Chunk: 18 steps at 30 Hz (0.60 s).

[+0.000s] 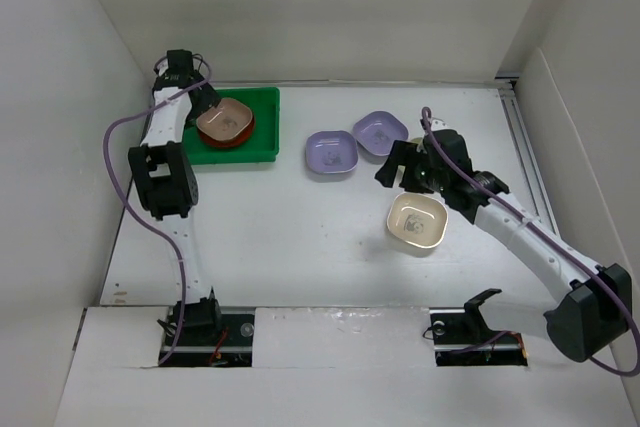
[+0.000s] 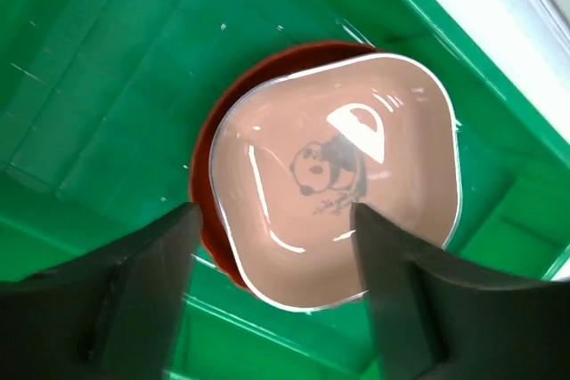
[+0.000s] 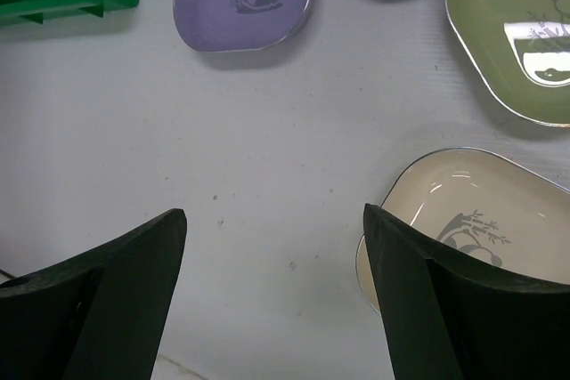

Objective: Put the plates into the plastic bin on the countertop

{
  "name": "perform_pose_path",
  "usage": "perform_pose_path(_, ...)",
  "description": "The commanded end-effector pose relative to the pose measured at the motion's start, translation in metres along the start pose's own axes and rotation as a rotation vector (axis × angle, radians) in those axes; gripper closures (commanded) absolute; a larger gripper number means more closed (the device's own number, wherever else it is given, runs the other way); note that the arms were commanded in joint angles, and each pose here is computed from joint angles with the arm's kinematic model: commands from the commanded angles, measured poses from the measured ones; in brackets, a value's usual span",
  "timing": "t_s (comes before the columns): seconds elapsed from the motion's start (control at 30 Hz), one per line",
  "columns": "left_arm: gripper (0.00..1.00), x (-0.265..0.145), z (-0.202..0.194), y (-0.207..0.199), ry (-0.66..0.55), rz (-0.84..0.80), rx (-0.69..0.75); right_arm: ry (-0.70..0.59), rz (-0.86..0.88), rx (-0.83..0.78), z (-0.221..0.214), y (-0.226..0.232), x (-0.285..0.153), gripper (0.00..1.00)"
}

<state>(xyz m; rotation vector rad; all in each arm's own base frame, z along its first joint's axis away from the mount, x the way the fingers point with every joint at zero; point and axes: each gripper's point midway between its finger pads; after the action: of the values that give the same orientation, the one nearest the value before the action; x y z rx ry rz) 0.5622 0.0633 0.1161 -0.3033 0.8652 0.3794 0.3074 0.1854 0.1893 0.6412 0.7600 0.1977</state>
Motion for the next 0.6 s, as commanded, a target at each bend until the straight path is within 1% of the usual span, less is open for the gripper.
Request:
perform_pose_path(0.0, 0.25, -0.059, 0.037, -0.007, -0.115, -0.058, -0.011, -0.069, 0.066, -0.017, 0.021, 0.018, -0.011, 0.14)
perform_pose_path(0.03, 0.17, -0.083, 0.044, -0.014, -0.152, -0.071, -0.005, -0.069, 0.066, -0.017, 0.021, 0.018, -0.011, 0.14)
perform_pose_path(0.07, 0.01, -0.097, 0.045, -0.021, -0.169, -0.088, 0.004, -0.076, 0.059, -0.016, 0.022, 0.017, -0.011, 0.14)
perform_pose_path(0.1, 0.0, -0.112, 0.047, -0.032, -0.201, -0.114, 0.039, -0.081, 0.054, -0.011, 0.024, 0.015, -0.011, 0.14)
perform_pose_path(0.13, 0.0, -0.14, 0.053, -0.046, -0.25, -0.14, 0.068, -0.081, 0.054, -0.011, 0.024, 0.015, -0.011, 0.14)
perform_pose_path(0.17, 0.0, -0.158, 0.04, -0.081, -0.266, -0.184, 0.14, -0.081, 0.054, -0.002, 0.024, 0.016, -0.011, 0.14)
perform_pose_path(0.23, 0.0, -0.181, 0.018, -0.117, -0.261, -0.215, 0.206, -0.105, 0.047, 0.01, 0.029, 0.015, -0.013, 0.14)
perform_pose_path(0.27, 0.0, -0.194, -0.006, -0.152, -0.255, -0.24, 0.282, -0.118, 0.048, 0.015, 0.033, 0.014, -0.016, 0.14)
perform_pose_path(0.33, 0.0, -0.202, -0.035, -0.186, -0.221, -0.276, 0.343, -0.126, 0.057, 0.026, 0.034, 0.016, -0.02, 0.14)
perform_pose_path(0.37, 0.0, -0.197, -0.049, -0.2, -0.195, -0.276, 0.378, -0.129, 0.061, 0.026, 0.035, 0.017, -0.024, 0.14)
perform_pose_path(0.4, 0.0, -0.202, -0.068, -0.222, -0.184, -0.31, 0.419, -0.136, 0.068, 0.026, 0.036, 0.019, -0.027, 0.14)
perform_pose_path(0.5, 0.0, -0.186, -0.096, -0.237, -0.119, -0.32, 0.448, -0.17, 0.093, 0.029, 0.045, 0.024, -0.041, 0.14)
perform_pose_path(0.53, 0.02, -0.184, -0.102, -0.241, -0.093, -0.346, 0.445, -0.171, 0.093, 0.029, 0.044, 0.024, -0.044, 0.14)
perform_pose_path(0.57, 0.02, -0.182, -0.106, -0.24, -0.084, -0.341, 0.448, -0.171, 0.093, 0.029, 0.044, 0.023, -0.047, 0.14)
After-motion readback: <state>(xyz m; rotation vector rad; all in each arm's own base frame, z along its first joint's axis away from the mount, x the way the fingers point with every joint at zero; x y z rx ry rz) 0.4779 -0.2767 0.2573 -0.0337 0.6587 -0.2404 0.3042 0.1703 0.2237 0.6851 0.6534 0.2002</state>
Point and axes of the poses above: each gripper's point midway between its finger pads, its own x axis out along the fingers, its own y axis along the line the jaws close on, z = x × y, and after that the axes turned 15 degrees about x, right-handed
